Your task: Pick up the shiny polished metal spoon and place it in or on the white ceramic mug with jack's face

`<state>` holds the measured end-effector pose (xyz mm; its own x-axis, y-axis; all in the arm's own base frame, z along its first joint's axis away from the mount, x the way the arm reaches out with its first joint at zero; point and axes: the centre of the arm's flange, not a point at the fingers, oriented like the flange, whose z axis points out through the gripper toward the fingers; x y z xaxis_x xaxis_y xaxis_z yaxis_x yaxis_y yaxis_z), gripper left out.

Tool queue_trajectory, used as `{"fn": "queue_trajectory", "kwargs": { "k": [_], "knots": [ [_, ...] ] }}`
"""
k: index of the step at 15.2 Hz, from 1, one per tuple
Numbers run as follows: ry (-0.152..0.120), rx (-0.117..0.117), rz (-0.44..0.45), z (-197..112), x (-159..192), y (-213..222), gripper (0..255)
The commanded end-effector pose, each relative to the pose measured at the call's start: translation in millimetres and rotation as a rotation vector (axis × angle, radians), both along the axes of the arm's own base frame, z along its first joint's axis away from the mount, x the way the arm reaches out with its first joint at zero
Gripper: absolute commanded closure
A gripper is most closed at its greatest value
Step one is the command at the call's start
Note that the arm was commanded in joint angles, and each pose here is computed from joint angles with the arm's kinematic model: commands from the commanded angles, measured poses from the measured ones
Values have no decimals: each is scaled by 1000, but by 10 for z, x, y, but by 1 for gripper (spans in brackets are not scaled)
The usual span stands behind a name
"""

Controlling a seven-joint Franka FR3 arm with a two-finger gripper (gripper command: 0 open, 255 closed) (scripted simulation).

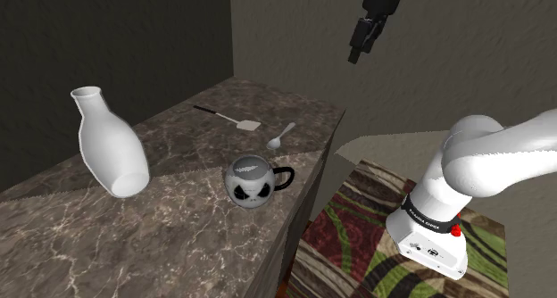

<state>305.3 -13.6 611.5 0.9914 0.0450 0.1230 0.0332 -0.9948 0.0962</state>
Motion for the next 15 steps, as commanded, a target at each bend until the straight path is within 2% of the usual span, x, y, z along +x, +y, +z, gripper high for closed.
{"fn": "queue_trajectory", "kwargs": {
  "k": [1, 15],
  "knots": [
    [0, 0, 0, 0, 0, 0, 0],
    [-14, 35, 81, -1361, 824, 839, 0]
  ]
}}
